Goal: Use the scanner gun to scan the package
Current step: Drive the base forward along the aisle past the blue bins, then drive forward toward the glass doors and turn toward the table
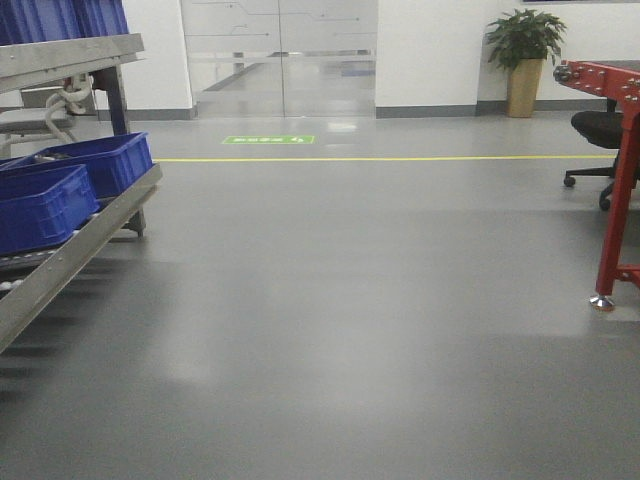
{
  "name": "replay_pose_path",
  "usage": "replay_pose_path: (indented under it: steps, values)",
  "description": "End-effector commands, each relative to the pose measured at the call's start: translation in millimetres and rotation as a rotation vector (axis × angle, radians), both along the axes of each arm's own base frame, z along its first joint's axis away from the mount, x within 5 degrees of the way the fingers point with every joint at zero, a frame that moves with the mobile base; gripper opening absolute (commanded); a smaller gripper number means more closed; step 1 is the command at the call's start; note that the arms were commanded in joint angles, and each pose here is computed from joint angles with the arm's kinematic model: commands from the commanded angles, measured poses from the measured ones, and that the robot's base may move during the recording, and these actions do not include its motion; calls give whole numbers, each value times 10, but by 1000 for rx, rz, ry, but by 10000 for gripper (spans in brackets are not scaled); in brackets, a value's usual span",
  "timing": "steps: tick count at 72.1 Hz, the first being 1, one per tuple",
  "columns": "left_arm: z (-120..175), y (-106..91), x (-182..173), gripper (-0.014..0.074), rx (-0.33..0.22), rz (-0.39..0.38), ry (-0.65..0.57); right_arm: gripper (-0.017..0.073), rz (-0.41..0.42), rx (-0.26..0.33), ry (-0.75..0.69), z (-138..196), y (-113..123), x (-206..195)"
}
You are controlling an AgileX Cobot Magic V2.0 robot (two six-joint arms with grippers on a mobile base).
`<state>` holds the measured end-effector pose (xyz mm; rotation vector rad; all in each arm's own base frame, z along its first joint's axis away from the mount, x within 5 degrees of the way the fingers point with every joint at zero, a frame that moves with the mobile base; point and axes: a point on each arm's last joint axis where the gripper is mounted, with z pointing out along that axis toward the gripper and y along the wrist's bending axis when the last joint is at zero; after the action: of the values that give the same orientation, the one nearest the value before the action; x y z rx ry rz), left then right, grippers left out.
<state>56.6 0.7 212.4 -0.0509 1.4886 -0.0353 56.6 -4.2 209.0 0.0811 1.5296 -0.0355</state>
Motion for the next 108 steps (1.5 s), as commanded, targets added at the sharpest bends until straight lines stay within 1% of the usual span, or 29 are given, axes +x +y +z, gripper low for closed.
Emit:
replay_pose_path:
  steps: [1,108]
  values:
    - [24,2,-6,-111,-6,4,-23,-169,-5,-3,-20,16,-3,-4]
    - [24,2,-6,-111,-6,4,-23,-169,-5,-3,-20,16,-3,-4]
